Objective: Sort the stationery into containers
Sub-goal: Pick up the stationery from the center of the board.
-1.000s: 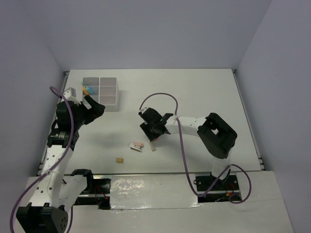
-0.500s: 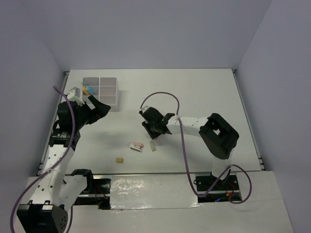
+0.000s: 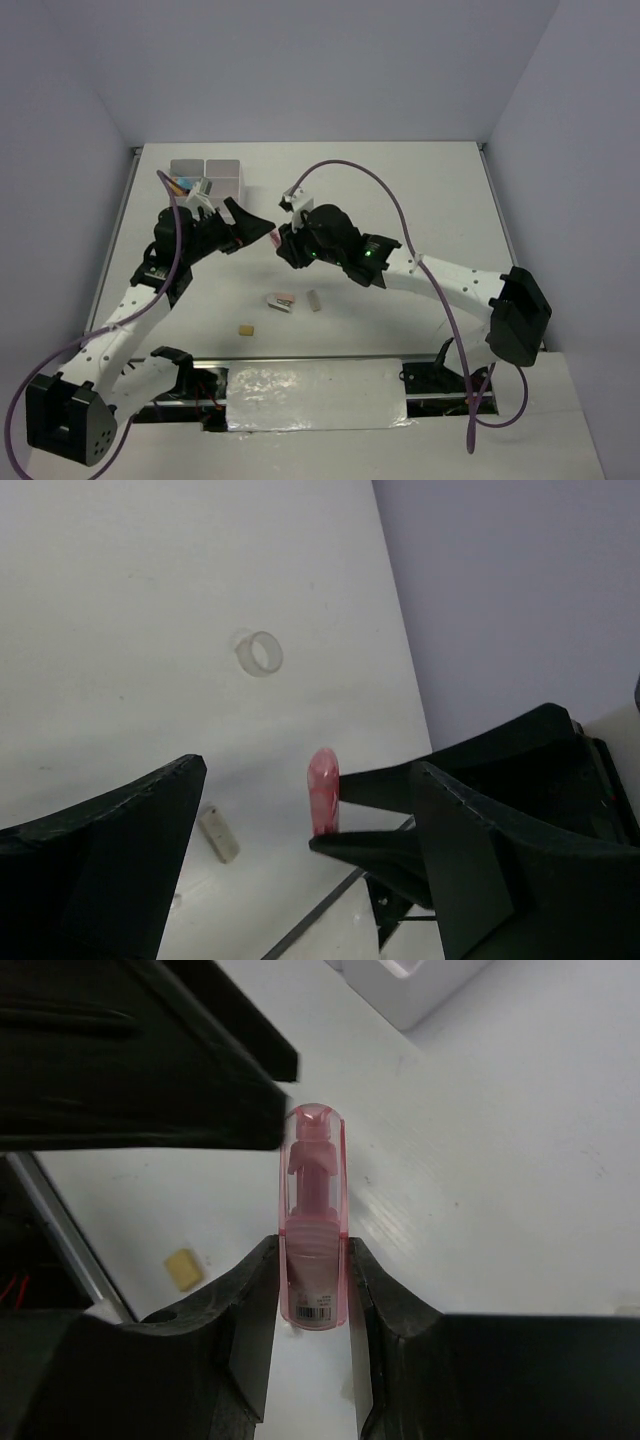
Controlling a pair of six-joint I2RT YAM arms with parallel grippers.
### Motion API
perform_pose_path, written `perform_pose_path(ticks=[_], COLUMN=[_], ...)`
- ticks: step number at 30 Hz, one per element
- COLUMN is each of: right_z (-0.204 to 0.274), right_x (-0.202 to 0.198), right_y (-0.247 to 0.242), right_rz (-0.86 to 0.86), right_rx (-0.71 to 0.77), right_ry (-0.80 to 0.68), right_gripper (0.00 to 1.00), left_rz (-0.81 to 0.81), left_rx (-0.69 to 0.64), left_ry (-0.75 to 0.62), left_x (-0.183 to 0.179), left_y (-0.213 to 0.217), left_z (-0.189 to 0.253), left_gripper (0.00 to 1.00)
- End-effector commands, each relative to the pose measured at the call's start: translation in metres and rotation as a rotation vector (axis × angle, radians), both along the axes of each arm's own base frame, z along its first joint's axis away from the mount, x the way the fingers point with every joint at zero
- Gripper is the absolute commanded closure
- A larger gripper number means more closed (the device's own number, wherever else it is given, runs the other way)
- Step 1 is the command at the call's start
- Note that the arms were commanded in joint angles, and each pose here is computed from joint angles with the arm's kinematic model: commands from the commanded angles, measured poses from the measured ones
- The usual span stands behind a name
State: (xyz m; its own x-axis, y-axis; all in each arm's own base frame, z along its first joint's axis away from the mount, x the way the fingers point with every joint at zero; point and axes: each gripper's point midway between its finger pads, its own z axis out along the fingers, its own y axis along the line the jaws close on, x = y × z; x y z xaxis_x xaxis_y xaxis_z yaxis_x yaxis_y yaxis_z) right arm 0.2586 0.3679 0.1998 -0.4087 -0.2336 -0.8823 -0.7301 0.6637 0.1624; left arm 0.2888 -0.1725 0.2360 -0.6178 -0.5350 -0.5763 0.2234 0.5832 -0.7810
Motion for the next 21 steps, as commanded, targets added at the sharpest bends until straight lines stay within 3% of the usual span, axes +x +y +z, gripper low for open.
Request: perform_pose_path(ticks=[1, 3, 6, 10, 11, 12, 16, 17, 18, 19, 21], right_z=[0.041, 0.049, 0.051, 0.046, 0.047, 0.048, 0.054, 0.054, 0.053, 0.056, 0.057], right_x=[-0.007, -0.008, -0.011, -0.011, -0.011, -0.008, -0.002, 0.0, 0.001, 0.002, 0.0], right_y=[0.012, 0.014, 0.019, 0.023, 0.024, 0.023, 0.024, 0.024, 0.024, 0.025, 0.027], right_rz=[0.026, 0.033, 0.048, 0.038, 0.034, 0.021, -0.006, -0.013, -0.015, -0.017, -0.003], right_rx=[0.108, 0.114, 0.107, 0.09, 0.092, 0.092, 0.082, 0.078, 0.073, 0.078, 0.083], right_ry=[-0.059, -0.074, -0.075, -0.08, -0.084, -0.086, -0.098, -0.098, -0.098, -0.101, -0.097], right_gripper=[0.86, 0.85, 0.85, 0.85, 0.85, 0.84, 0.84, 0.84, 0.84, 0.83, 0.79], left_rz=[-0.054, -0.07, -0.078, -0.08, -0.081, -0.083, -0.089, -0.092, -0.095, -0.104, -0.093], left_rx=[-0.075, -0.084, -0.081, -0.066, -0.064, -0.061, -0.053, -0.054, -0.051, -0.05, -0.027], left_ry=[-0.07, -0.063, -0.059, -0.051, -0.053, -0.05, -0.047, -0.053, -0.062, -0.075, -0.075], left_x=[0.001, -0.001, -0.002, -0.001, 0.001, 0.0, -0.001, -0.002, -0.002, -0.003, -0.001], left_y=[-0.017, -0.023, -0.028, -0.03, -0.031, -0.031, -0.033, -0.033, -0.033, -0.035, -0.032], left_z=[0.026, 0.024, 0.022, 0.02, 0.022, 0.021, 0.021, 0.022, 0.023, 0.026, 0.024], left_gripper=[0.04, 0.08, 0.31, 0.71, 0.75, 0.76, 0.57, 0.56, 0.63, 0.86, 1.0])
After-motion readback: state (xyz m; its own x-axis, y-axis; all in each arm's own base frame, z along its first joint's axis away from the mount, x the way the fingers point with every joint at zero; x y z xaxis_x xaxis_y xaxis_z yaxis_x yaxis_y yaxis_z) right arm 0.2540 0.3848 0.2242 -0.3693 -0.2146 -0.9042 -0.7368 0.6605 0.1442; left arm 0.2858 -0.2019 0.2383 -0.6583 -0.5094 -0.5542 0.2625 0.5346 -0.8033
